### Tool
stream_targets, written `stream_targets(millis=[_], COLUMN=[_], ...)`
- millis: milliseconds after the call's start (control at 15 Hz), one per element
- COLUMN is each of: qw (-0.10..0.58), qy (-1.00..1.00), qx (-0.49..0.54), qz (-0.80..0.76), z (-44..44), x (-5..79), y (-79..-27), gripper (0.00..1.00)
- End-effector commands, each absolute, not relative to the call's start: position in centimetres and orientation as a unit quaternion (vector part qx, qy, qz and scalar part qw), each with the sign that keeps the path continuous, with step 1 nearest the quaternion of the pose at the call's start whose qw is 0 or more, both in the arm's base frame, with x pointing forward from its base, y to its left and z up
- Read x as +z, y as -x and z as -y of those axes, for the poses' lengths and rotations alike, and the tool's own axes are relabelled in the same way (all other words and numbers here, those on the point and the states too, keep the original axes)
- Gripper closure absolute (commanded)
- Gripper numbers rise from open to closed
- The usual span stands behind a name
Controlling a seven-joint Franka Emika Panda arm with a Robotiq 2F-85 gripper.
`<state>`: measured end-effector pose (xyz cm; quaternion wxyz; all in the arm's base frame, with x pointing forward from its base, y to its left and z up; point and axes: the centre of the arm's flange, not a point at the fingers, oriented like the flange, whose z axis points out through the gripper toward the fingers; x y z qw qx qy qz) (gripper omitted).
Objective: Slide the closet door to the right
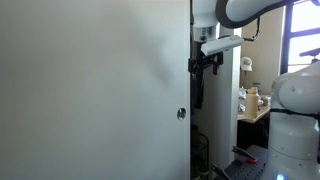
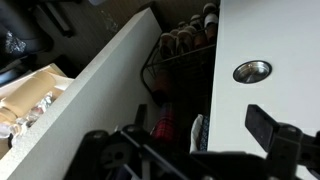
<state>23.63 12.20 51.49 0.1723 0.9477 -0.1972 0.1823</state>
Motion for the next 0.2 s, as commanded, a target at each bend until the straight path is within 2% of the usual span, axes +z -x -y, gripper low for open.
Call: stream_targets(millis=[0,133], qw=[0.175,0.18], qy=[-0.948,-0.947], qx=[0.181,0.182], qz=[0.195,0.197], z=[-12.13,-12.06], x=[51.46,51.41], y=[-23.68,-23.76], gripper=[0.0,0.0])
